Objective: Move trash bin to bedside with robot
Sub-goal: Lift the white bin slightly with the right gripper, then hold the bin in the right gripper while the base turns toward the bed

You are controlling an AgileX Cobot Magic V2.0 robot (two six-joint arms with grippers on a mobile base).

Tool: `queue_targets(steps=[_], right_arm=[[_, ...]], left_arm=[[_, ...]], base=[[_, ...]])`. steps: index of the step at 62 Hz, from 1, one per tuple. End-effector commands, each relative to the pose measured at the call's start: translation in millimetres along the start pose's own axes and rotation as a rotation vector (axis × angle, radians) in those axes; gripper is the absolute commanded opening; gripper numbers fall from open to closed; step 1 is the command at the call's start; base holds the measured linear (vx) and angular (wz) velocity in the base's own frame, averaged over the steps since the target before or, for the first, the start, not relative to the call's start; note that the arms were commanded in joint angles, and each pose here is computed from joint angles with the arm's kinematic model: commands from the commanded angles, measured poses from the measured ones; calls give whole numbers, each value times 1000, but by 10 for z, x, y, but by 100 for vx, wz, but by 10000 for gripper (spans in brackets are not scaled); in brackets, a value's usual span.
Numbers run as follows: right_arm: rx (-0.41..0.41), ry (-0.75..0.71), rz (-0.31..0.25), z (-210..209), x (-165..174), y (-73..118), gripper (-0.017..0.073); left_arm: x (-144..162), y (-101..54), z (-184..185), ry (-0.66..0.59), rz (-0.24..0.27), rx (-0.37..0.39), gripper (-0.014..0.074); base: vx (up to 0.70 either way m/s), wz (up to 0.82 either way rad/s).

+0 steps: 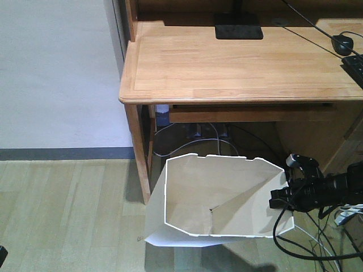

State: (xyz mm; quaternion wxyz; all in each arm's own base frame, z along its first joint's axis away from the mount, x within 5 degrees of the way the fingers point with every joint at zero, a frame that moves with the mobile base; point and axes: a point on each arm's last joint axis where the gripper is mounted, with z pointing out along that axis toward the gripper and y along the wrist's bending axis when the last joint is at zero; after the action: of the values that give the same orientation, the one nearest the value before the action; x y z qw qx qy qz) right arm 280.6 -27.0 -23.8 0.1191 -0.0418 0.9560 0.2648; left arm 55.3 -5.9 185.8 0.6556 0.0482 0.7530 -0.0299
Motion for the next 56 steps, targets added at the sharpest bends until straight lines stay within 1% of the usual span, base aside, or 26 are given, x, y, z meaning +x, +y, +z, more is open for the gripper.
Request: queue_targets(steps=[1, 15, 28, 56], right_arm=[[-241, -144, -30, -194, -223, 292, -5], [-240, -143, -29, -194, -223, 291, -5], [-240, -143, -29, -194, -223, 291, -5], [-240, -143, -29, -194, -223, 291, -5]], left_arm=[[-7, -5, 3, -64, -4, 7, -6], [-7, -5, 3, -64, -4, 7, -6], [-7, -5, 3, -64, -4, 7, -6], [-7, -5, 3, -64, -4, 7, -6]], base=[[-2, 7], [-4, 16], [-6, 33], [-2, 57]])
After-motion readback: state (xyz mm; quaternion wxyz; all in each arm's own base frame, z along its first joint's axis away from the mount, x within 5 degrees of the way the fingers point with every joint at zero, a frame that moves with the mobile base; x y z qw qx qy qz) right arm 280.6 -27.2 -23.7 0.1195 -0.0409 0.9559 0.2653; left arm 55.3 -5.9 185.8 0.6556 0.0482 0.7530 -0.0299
